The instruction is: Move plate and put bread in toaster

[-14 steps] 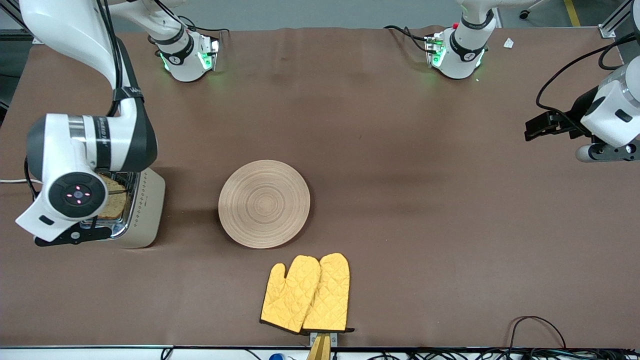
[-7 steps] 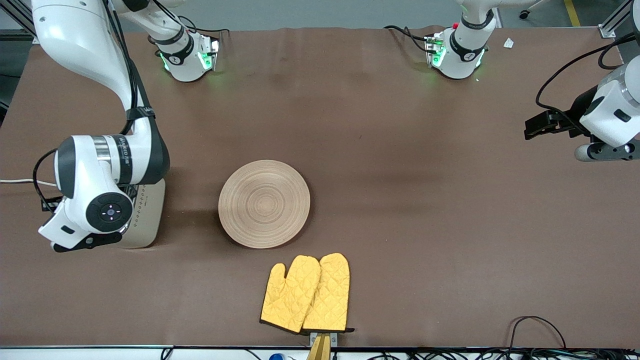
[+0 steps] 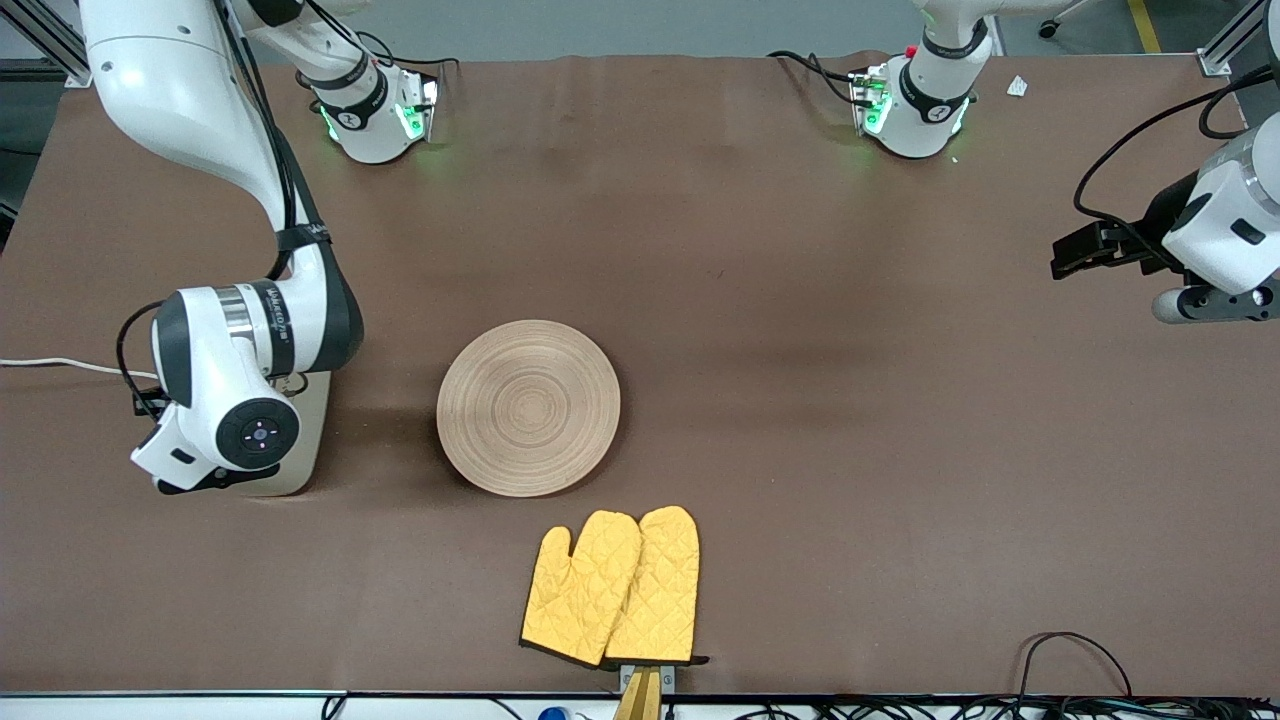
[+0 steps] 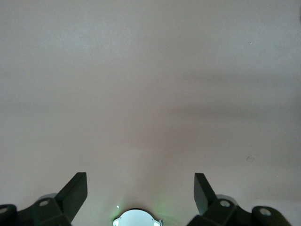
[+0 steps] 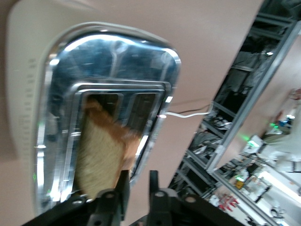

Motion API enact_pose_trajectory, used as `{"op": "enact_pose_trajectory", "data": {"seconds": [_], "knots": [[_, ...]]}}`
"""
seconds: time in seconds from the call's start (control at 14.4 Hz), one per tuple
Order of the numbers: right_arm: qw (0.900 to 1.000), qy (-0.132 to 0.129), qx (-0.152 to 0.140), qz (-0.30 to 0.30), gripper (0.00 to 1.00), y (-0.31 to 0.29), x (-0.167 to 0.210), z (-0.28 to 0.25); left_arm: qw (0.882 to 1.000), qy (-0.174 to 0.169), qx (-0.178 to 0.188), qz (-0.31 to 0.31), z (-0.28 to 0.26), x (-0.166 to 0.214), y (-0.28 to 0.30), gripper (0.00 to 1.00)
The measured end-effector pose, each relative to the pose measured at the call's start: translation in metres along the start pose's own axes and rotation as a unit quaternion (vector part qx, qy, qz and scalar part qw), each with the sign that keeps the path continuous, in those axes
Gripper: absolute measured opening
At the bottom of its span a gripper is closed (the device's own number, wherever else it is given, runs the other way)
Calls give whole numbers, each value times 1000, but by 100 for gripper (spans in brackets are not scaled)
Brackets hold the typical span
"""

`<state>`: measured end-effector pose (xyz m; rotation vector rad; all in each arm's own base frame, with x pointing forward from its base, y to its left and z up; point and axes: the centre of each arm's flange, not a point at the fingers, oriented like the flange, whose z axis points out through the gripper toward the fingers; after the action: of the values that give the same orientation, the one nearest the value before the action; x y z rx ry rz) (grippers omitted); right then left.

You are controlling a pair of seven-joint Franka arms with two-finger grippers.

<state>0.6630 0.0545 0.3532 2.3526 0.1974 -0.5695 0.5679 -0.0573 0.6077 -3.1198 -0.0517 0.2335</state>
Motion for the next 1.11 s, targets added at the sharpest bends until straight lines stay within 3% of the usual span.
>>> {"op": "enact_pose_trajectory", "data": {"seconds": [0.14, 0.28, 0.49, 0.62, 0.76, 0.97, 1.11], "knots": [[999, -1, 45, 2, 52, -3, 0, 1, 1000, -1, 0, -2, 1, 0, -2, 100], [992, 21, 123, 17, 73, 11, -1, -4, 1000, -2, 0, -3, 2, 1, -4, 100], [964, 67, 251, 53, 100, 81, -31, -24, 1000, -3, 0, -5, 2, 1, -6, 100], [943, 104, 308, 68, 100, 121, -65, -46, 1000, -3, 0, -5, 3, 1, -6, 100], [925, 141, 345, 77, 100, 148, -100, -72, 1000, -4, 0, -5, 3, 1, -6, 100], [903, 204, 365, 98, 100, 171, -148, -95, 1000, -5, 0, -5, 4, 1, -6, 100], [895, 229, 367, 106, 100, 173, -175, -92, 1000, -6, 0, -5, 5, 2, -6, 100]]}}
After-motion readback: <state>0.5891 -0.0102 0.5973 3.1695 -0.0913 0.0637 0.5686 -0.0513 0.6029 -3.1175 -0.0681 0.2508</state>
